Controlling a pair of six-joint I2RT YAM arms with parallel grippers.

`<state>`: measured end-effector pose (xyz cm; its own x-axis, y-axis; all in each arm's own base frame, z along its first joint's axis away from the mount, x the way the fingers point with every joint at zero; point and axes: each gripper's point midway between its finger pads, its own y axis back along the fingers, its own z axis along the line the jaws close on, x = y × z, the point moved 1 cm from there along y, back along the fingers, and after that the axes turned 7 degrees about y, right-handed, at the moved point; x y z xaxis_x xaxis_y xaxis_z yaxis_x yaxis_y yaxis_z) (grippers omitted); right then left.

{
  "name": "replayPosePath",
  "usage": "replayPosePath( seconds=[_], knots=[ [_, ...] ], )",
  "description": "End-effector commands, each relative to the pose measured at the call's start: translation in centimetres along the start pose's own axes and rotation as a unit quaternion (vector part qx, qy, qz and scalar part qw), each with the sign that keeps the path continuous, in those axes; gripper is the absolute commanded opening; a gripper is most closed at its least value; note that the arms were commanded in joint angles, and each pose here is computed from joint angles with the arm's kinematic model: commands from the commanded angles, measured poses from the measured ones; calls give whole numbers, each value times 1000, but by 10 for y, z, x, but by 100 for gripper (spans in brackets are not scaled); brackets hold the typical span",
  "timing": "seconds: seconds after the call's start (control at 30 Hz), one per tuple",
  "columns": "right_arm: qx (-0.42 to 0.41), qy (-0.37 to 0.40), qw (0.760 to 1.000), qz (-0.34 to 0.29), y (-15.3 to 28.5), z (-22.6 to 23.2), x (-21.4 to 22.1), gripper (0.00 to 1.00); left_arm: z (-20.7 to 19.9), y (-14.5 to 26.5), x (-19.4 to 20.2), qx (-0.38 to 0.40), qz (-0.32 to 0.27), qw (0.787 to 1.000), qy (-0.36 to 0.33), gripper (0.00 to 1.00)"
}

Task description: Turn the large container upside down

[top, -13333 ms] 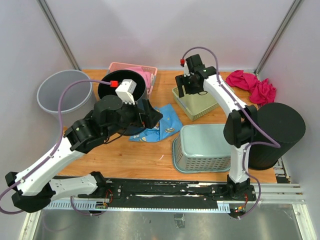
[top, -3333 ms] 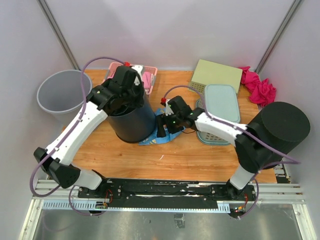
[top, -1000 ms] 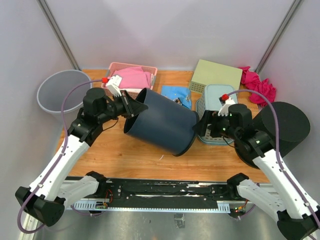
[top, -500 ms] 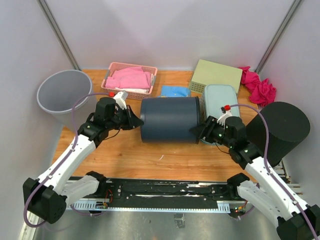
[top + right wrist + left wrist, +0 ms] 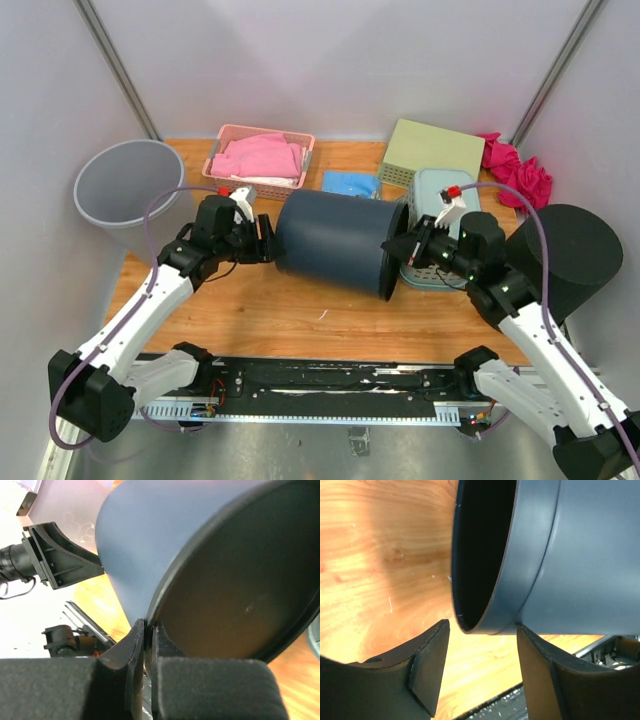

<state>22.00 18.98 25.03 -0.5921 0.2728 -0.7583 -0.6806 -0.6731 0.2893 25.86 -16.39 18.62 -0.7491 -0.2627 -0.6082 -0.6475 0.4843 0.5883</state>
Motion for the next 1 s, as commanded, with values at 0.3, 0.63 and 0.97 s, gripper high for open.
replayPosePath(
  seconds=[0.3,0.63,0.97],
  knots=[
    [-24,337,941,28,48,58,-74,1,-46,83,-74,-7,-88,996,-27,83],
    [-130,493,853,109,47,102,-15,0,-52,88,-87,-8,-111,994,-9,85],
    [-182,521,797,243,36,111,63,0,-1,49,-61,-78,-77,993,44,86]
  ],
)
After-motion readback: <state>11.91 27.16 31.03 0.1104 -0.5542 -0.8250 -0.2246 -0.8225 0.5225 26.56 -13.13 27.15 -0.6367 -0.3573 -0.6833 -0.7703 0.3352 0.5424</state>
